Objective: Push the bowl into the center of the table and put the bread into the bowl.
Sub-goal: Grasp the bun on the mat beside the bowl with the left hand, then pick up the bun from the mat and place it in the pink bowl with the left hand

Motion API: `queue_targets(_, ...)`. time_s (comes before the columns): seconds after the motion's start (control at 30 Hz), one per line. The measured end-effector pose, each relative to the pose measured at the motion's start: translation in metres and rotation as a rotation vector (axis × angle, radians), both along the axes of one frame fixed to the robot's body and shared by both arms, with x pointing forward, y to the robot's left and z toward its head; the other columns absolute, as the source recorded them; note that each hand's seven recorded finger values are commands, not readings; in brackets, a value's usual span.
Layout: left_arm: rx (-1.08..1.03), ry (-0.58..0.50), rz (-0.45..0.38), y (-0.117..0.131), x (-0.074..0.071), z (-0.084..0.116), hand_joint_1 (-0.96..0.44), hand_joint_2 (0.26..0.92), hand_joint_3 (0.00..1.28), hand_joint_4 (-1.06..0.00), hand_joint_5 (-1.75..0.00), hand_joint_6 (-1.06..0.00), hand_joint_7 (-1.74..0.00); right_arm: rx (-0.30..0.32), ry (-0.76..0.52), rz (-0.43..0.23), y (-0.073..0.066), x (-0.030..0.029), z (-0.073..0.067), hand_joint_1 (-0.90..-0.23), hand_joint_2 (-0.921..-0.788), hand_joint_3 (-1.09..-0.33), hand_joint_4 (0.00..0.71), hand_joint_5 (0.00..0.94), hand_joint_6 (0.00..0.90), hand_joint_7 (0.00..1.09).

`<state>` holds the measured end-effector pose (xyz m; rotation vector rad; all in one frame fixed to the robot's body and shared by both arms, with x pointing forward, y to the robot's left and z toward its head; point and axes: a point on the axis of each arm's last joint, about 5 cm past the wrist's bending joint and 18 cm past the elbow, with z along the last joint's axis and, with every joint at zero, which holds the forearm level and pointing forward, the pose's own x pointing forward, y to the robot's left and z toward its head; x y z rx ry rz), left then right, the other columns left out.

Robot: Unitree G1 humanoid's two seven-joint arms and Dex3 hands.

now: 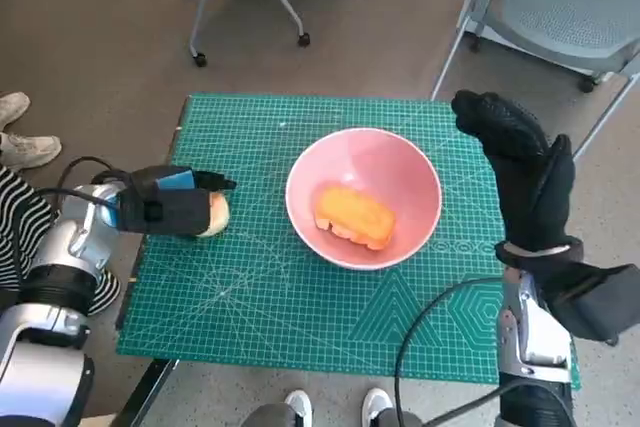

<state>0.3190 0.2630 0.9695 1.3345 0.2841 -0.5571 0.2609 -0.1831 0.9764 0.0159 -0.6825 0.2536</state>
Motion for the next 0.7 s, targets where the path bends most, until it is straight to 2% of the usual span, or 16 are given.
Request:
queue_targets(0.17,-0.016,-0.073,-0.05,0.0,-0.002,0.005,0.0,0.906,0.03,-0.81,-1.03,-0.65,-1.11,0.0,0.005,-0.001,0.0,-0.0007,-0.001,-0.698,-0.921,-0.7,0.206,0.002,0.078,0.57)
queue_targets(0.37,-0.064,-0.152,-0.107,0.004,-0.007,0.018,0.0,0.908,0.03,-0.81,-1.04,-0.65,-1.14,0.002,0.008,-0.006,-0.001,-0.0013,-0.002,-0.698,-0.921,-0.7,0.206,0.002,0.077,0.57)
queue_targets(0.7,-0.203,-0.368,-0.236,-0.002,-0.019,0.064,0.0,0.907,0.03,-0.8,-0.99,-0.66,-1.18,-0.004,0.008,-0.006,0.001,-0.001,-0.002,-0.697,-0.921,-0.703,0.204,0.0,0.074,0.57)
